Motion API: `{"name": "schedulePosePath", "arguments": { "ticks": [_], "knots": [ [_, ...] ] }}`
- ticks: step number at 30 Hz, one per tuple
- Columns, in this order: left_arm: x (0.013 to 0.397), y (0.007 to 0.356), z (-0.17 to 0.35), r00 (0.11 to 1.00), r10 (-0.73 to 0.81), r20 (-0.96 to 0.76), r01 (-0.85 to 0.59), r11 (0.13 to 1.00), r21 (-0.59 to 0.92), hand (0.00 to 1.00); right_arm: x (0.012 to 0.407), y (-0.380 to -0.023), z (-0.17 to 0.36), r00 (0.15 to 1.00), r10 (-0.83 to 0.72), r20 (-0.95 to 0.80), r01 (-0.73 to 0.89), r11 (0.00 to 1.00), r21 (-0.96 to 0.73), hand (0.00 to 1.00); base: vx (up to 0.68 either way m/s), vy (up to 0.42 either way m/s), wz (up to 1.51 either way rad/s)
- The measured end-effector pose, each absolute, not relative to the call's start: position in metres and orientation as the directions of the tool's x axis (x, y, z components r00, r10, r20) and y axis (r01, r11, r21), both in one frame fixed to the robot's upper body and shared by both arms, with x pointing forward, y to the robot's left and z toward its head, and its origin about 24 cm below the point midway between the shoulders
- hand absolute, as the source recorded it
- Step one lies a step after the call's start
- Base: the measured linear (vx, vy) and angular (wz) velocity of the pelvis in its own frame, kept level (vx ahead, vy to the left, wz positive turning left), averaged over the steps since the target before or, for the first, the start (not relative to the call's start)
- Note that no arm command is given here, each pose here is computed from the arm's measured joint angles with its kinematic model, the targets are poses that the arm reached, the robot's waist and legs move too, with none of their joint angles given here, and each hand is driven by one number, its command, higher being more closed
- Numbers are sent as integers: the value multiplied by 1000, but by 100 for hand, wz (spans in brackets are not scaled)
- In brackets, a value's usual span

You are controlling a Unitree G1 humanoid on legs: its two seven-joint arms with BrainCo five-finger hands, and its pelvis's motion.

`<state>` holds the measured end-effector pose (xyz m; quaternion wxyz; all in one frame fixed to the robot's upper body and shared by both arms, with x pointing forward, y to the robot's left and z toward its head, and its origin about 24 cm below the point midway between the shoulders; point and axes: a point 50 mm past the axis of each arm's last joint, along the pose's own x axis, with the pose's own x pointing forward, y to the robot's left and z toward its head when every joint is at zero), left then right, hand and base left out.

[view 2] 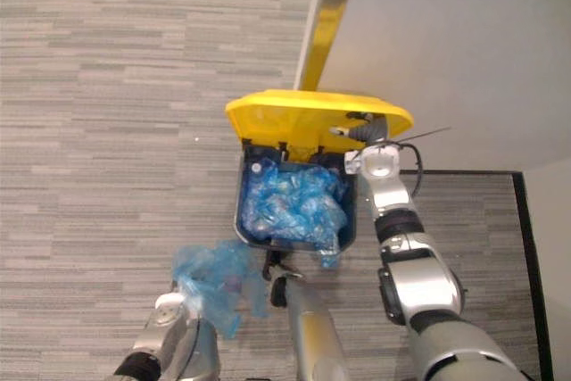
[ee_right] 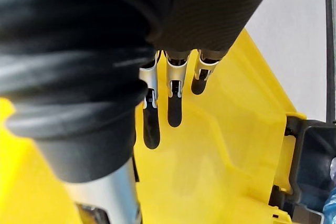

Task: Gather rubbish on tea table into small bin, then transfer packed bag to large trash can.

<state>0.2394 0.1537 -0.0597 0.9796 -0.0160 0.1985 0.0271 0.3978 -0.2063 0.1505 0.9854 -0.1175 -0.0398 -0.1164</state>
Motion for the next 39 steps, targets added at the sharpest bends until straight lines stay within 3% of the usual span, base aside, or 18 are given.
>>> {"name": "schedulePosePath", "arguments": {
  "ticks": [9,16,19,28,39],
  "knots": [
    [268,119,20,994,-104,-37,96,979,-179,100,398,-211,152,970,-219,108,239,942,-234,0,-11,0,4],
    [287,93,95,940,-201,275,256,949,-182,100,398,-214,157,971,-208,119,233,936,-263,0,-16,0,2],
    [289,84,110,915,-231,330,298,940,-169,100,400,-208,161,975,-184,128,213,936,-279,0,-10,-19,-5],
    [302,68,142,870,-260,419,340,932,-127,100,406,-201,186,971,-148,185,198,936,-292,0,-5,-25,-4],
    [359,67,112,961,-232,149,227,973,52,100,406,-190,226,947,-101,304,196,934,-300,0,-8,-40,1]
  ]
}}
